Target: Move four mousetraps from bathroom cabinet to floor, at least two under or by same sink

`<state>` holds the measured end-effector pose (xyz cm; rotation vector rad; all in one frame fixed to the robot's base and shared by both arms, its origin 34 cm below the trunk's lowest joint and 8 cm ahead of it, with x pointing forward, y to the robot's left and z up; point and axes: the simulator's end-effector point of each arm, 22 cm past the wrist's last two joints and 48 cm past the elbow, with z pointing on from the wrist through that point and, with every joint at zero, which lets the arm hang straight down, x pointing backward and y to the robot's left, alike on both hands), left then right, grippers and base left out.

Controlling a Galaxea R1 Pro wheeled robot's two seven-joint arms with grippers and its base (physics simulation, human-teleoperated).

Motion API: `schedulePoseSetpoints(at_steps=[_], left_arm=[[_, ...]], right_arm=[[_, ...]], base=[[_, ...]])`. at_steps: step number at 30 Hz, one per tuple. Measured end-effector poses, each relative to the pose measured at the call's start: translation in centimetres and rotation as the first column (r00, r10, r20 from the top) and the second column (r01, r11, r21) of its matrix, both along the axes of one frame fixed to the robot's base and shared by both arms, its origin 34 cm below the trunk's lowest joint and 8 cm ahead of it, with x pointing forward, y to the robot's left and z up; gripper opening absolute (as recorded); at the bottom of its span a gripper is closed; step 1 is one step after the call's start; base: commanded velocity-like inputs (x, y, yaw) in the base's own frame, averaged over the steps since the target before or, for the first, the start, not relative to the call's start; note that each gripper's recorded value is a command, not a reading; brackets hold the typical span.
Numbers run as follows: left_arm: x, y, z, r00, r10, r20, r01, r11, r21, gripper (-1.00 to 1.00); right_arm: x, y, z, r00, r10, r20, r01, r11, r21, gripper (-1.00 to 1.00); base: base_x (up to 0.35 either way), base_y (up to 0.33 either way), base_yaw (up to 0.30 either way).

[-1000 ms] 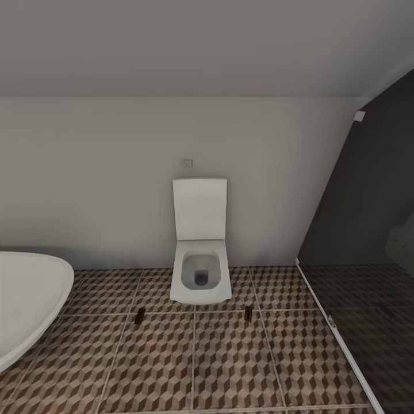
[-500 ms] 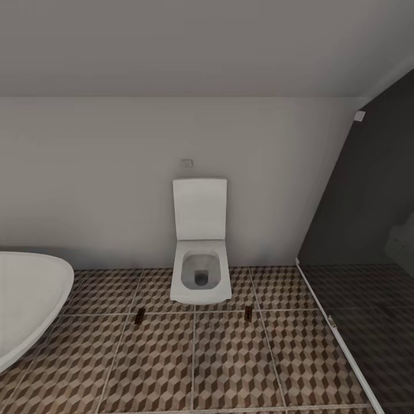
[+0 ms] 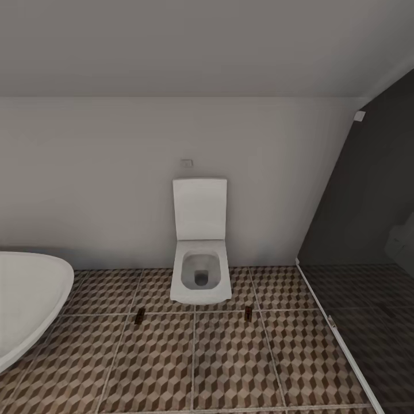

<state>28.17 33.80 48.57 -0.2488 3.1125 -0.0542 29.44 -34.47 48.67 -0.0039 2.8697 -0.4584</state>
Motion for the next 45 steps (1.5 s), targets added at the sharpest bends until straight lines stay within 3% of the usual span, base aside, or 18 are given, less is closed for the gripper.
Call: schedulePoseSetpoints(at_steps=[45], left_arm=[[0.0,0.01,0.0,1.0,0.0,0.0,0.0,1.0,0.0,1.0]], right_arm=[[0.0,0.02,0.0,1.0,0.0,0.0,0.0,1.0,0.0,1.0]], base=[[0.0,0.0,0.0]])
